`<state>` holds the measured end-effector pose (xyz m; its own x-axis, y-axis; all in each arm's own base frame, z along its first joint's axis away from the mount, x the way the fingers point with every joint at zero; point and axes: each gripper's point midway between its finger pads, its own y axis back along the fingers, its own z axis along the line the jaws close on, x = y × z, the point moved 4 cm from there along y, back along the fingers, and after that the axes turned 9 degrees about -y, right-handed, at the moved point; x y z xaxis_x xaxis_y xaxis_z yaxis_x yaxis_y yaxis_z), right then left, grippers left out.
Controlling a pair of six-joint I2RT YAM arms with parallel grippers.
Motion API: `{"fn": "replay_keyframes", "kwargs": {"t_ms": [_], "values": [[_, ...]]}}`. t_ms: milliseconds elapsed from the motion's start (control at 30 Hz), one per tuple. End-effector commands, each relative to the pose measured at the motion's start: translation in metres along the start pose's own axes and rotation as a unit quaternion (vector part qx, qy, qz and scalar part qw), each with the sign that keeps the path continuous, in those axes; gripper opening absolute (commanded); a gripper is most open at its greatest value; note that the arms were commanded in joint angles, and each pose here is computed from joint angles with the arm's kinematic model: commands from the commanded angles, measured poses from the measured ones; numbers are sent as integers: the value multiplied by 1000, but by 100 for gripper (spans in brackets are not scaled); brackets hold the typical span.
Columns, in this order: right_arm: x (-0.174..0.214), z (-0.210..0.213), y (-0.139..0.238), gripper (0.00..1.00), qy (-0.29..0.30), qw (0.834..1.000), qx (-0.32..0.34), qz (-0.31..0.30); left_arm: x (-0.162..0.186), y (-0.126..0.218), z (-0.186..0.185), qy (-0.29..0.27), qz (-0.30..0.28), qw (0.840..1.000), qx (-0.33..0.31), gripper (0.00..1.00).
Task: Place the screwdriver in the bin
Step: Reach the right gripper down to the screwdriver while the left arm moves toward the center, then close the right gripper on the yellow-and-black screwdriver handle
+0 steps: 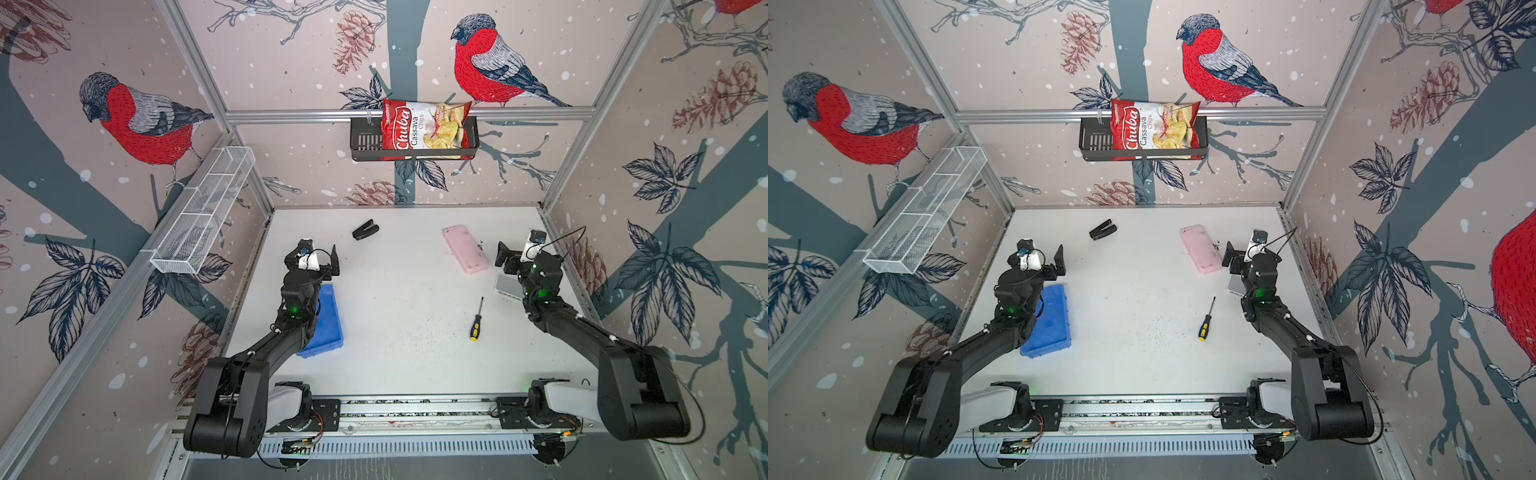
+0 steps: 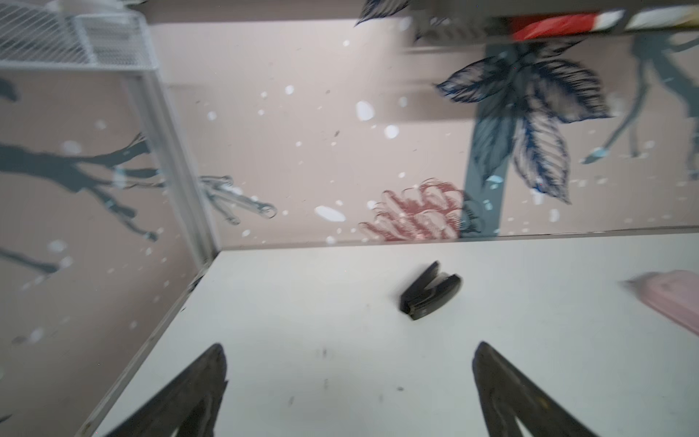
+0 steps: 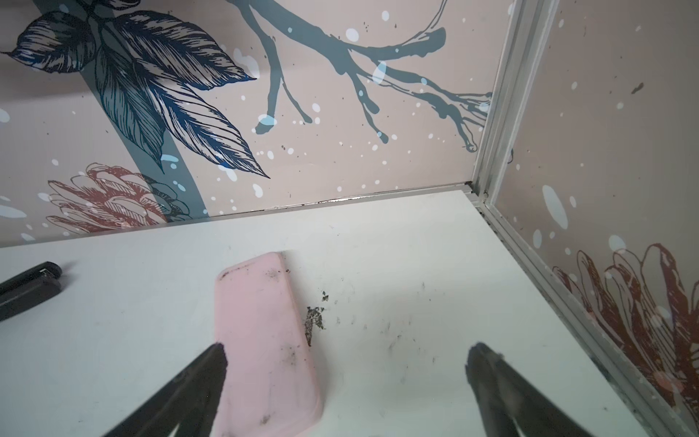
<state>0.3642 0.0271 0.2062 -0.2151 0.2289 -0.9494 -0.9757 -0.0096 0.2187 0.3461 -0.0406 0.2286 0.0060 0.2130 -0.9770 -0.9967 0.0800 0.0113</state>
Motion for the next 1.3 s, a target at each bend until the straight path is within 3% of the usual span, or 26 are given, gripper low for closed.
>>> {"fn": "replay_keyframes", "kwargs": {"t_ms": [0,233,400,500,700,800,933,1033,1133,1267], "values": [[25,0,11,100,-31,995,35,93,-6,1,-33,-22,16,994,102,100],[37,28,45,100,-83,987,35,134,-28,28,-109,-46,-10,949,313,100],[57,55,71,100,-116,976,25,185,-29,62,-149,-66,-25,886,458,98],[74,68,82,100,-124,967,23,222,-29,75,-164,-80,-33,858,506,98],[116,69,94,100,-129,943,70,298,-21,94,-192,-125,-35,818,560,98],[130,72,96,100,-120,937,73,321,-19,97,-202,-145,-29,808,571,98],[150,68,95,98,-115,922,89,359,-15,100,-208,-161,-34,806,569,98],[169,64,92,95,-111,903,97,404,-12,100,-211,-161,-30,805,571,98],[180,59,90,88,-102,889,106,434,-9,101,-214,-164,-21,803,573,98],[183,56,88,80,-103,884,106,443,-4,103,-216,-166,-15,802,574,98]]}}
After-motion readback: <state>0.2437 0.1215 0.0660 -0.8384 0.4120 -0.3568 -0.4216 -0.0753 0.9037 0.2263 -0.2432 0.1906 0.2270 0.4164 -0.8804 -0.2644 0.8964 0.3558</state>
